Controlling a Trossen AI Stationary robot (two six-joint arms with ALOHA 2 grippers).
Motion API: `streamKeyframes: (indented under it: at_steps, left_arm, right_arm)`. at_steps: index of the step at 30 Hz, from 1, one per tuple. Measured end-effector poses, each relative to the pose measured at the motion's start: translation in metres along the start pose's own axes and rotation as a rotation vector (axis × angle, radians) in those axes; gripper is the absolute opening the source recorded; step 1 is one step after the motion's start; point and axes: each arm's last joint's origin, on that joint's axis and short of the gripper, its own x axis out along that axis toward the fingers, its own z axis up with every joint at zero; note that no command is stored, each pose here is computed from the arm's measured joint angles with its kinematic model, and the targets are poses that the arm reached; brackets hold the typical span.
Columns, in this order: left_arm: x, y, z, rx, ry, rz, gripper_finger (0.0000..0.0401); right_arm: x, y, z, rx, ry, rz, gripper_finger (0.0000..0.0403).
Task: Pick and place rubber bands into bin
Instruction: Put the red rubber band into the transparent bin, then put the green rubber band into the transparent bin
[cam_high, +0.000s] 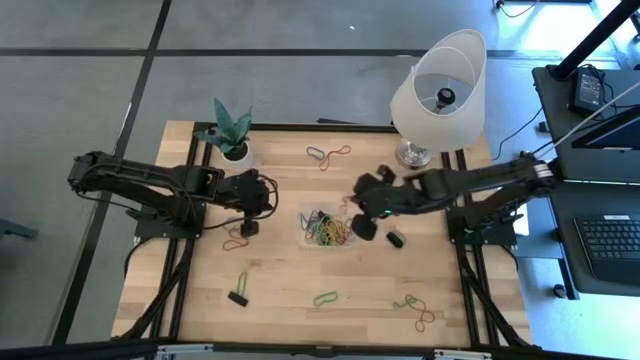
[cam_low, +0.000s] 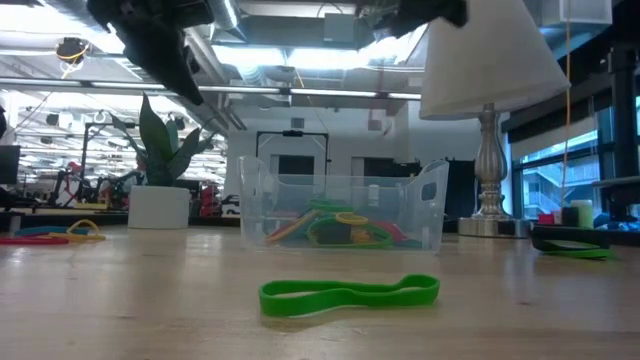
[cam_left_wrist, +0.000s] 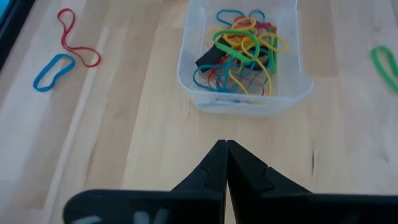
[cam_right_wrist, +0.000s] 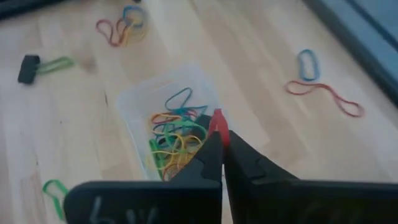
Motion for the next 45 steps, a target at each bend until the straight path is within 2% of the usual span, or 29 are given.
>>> streamKeyframes:
  at_steps: [7,16,25,30,34,45]
  left_arm:
    - [-0.009,0.002,-0.008,0.091,-0.05,-0.013,0.0002]
    - [-0.01,0.008,-0.061,-0.004,-0.17,-0.064,0.0002]
    - [-0.014,0.01,-0.072,-0.023,-0.217,-0.082,0.0003]
    - [-0.014,0.009,-0.073,-0.009,-0.21,-0.096,0.0003]
    - [-0.014,0.009,-0.073,0.034,-0.208,-0.114,0.0003]
    - [-0.014,0.008,-0.073,0.018,-0.205,-0.127,0.0003]
  right_arm:
    - [0.057,0.013,-0.001,-0.007,0.139,0.055,0.0]
    - [0.129,0.022,-0.022,0.048,0.331,0.066,0.0002]
    - [0.184,0.026,-0.033,0.124,0.379,0.159,0.001]
    - [0.192,0.025,-0.038,0.171,0.419,0.155,0.0013]
    - [0.19,0.022,-0.036,0.181,0.419,0.149,0.0032]
    - [0.145,0.015,-0.015,0.18,0.357,0.178,0.0119]
